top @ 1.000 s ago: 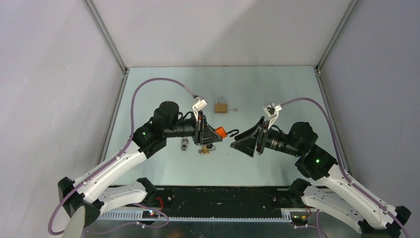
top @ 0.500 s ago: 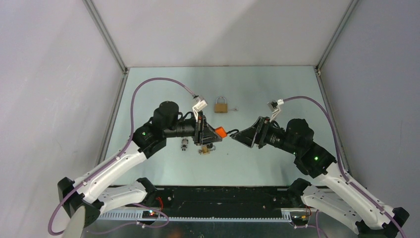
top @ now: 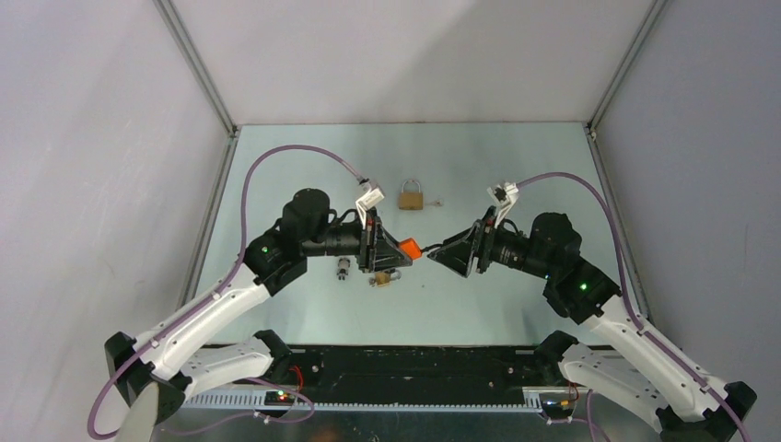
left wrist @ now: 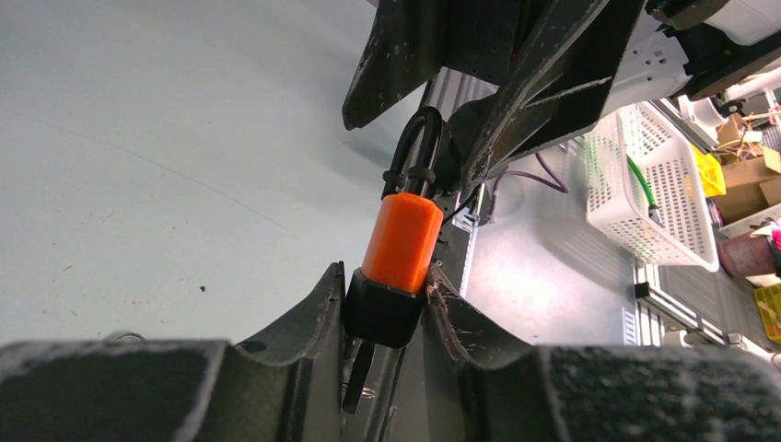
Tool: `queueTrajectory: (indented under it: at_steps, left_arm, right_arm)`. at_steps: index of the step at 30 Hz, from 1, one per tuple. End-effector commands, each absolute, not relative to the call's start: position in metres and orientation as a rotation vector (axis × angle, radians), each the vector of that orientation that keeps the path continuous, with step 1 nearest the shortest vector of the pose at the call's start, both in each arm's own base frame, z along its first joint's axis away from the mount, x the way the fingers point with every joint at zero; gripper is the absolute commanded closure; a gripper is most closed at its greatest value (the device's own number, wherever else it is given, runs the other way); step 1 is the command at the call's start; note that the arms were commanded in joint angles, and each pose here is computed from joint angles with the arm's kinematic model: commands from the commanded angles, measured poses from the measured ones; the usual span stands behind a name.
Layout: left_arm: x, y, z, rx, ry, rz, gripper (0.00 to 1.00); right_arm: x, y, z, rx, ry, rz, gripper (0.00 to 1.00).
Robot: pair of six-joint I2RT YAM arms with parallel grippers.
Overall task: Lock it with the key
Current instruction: Lock the lock.
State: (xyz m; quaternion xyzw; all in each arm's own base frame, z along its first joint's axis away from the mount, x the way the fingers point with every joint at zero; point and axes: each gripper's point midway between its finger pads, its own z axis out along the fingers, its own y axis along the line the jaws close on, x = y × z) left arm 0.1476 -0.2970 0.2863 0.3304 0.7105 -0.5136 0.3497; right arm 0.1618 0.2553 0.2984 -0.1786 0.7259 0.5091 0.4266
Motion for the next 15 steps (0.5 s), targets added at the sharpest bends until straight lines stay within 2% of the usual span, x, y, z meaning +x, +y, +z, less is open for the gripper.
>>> queueTrajectory:
  at_steps: [1, 8, 13, 15]
  left_arm:
    - [0.134, -0.297, 0.319, 0.937, 1.683, -1.381, 1.0]
    - [0.125, -0.295, 0.32, 0.971, 1.668, -1.416, 1.0]
    - [0.125, -0.295, 0.323, 0.967, 1.664, -1.419, 1.0]
    - [0.124, -0.294, 0.325, 0.964, 1.662, -1.42, 1.0]
  right_arm:
    - [0.143, 0.258, 0.342, -0.708, 1.55, 1.283, 0.36]
    - [0.123, 0.263, 0.358, -0.92, 1.366, 1.299, 0.47]
    - [0.117, 0.267, 0.361, -1.009, 1.35, 1.313, 0.64]
    - [0.115, 0.267, 0.358, -1.032, 1.353, 1.314, 0.65]
